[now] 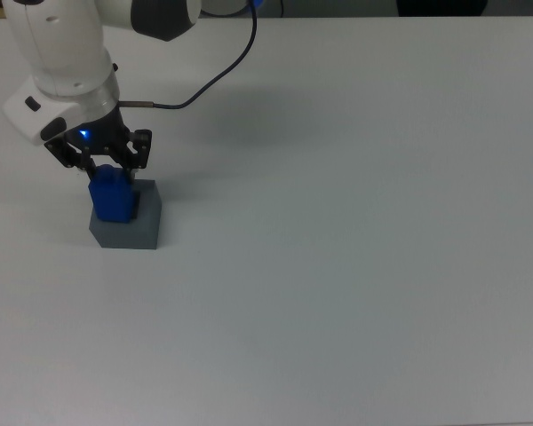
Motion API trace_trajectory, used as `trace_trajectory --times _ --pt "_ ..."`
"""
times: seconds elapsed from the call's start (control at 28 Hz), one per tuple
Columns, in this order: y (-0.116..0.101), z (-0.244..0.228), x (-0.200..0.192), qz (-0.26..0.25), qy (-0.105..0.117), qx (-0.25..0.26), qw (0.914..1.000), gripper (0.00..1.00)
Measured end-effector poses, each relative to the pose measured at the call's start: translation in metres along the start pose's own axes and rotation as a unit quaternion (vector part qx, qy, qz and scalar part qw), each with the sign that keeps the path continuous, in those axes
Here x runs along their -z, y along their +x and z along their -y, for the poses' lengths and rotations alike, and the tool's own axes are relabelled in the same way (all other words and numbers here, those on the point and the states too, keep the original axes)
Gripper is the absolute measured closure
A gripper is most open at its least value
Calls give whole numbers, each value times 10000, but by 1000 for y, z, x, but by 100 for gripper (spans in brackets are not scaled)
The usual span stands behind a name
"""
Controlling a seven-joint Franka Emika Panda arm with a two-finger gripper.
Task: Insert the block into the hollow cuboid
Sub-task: 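Lower the blue block into the grey cube's square opening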
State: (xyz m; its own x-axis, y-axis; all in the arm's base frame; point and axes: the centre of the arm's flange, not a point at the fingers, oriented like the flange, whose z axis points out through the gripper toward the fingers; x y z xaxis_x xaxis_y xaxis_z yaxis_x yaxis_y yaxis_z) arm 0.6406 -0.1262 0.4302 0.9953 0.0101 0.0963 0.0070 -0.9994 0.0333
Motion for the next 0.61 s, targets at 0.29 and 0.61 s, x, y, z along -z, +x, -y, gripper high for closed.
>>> trace_trajectory --times 0.29,0.61 --pt "0 1 0 13 5 8 10000 48" --pt "-1 3 1 19 13 28 10000 48"
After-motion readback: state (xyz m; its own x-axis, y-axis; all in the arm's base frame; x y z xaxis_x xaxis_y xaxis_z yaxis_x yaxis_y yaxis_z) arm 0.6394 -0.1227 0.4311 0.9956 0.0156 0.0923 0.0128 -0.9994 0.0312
